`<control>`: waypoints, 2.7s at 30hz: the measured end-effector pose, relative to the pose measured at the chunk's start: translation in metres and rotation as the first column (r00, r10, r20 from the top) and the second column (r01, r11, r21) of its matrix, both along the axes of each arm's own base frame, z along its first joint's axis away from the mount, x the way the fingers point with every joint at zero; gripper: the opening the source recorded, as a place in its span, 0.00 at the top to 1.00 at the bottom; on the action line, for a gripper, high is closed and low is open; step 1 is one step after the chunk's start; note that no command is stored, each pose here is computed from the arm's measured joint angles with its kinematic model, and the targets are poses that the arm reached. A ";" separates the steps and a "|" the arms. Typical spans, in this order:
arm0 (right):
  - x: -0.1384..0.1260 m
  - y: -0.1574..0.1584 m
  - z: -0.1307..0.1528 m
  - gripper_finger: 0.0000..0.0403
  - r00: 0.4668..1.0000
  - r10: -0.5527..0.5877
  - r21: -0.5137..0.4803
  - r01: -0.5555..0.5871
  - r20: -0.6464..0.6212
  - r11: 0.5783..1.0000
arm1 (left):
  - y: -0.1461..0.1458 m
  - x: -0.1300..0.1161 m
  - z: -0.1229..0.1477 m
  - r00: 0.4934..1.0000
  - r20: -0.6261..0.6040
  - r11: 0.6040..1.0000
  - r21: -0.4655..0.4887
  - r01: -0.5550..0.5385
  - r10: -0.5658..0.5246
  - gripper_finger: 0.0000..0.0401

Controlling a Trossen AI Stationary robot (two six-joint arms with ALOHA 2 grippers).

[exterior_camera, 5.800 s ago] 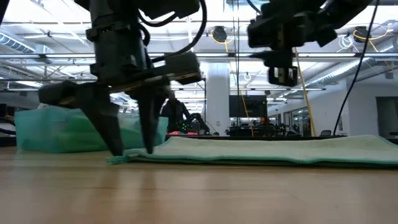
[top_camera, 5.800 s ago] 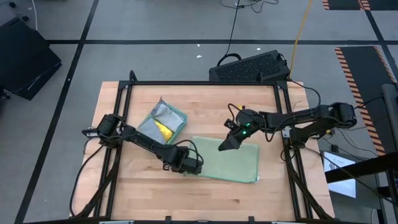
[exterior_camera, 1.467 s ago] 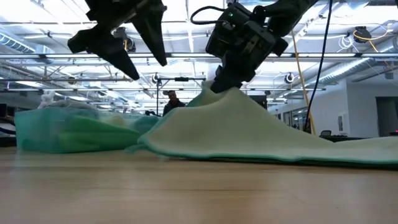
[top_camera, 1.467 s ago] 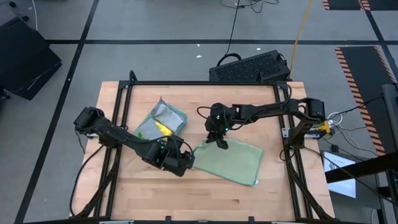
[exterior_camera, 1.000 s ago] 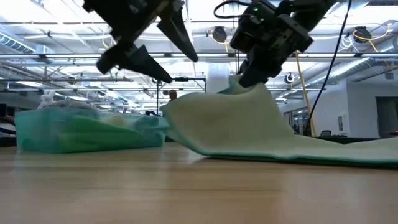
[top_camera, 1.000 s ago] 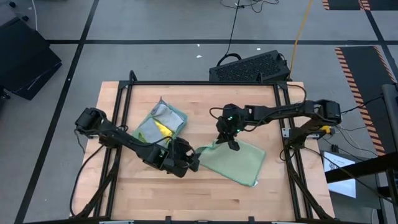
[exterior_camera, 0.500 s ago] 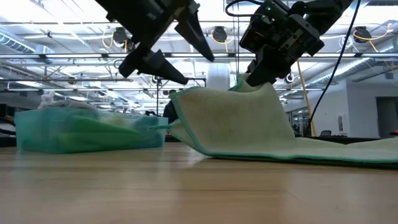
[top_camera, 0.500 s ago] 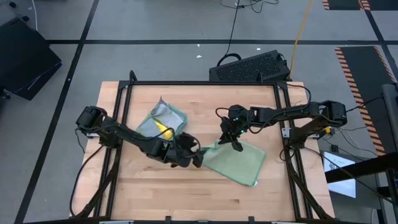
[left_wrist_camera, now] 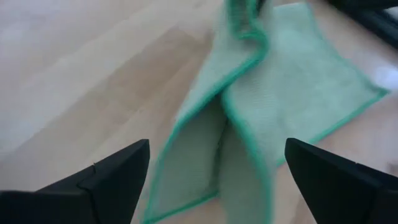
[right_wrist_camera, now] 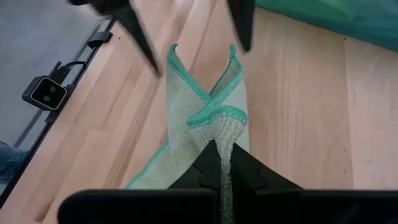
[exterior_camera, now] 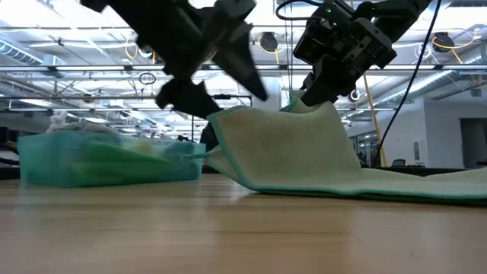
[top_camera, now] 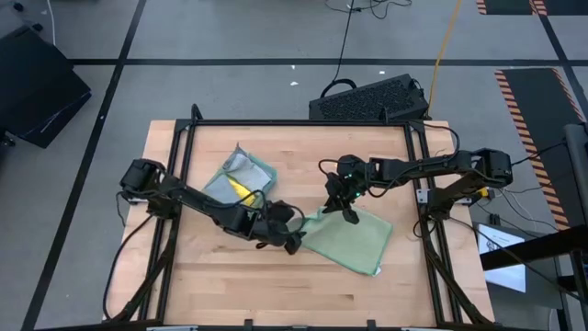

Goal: Fold microfiber towels
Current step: Fold the light green microfiber cloth

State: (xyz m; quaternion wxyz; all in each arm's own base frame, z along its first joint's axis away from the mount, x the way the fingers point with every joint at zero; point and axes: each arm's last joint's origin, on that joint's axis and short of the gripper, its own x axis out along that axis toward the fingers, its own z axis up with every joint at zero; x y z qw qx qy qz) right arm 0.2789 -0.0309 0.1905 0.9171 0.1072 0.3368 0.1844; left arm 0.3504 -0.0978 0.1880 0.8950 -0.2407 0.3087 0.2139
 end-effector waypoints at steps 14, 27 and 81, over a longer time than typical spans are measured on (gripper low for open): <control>0.001 0.000 0.001 1.00 1.000 0.001 -0.004 -0.001 0.018 1.000 | 0.010 -0.011 -0.026 0.996 -0.068 0.994 -0.098 0.055 -0.061 0.06; 0.002 0.000 0.002 1.00 1.000 0.000 -0.004 0.000 0.025 1.000 | 0.023 -0.018 -0.043 0.989 0.051 0.966 -0.213 0.147 -0.140 0.27; 0.004 -0.002 0.003 1.00 0.998 -0.061 -0.015 0.062 0.035 0.998 | -0.010 -0.050 -0.025 0.997 -0.027 0.997 -0.049 0.065 -0.066 0.41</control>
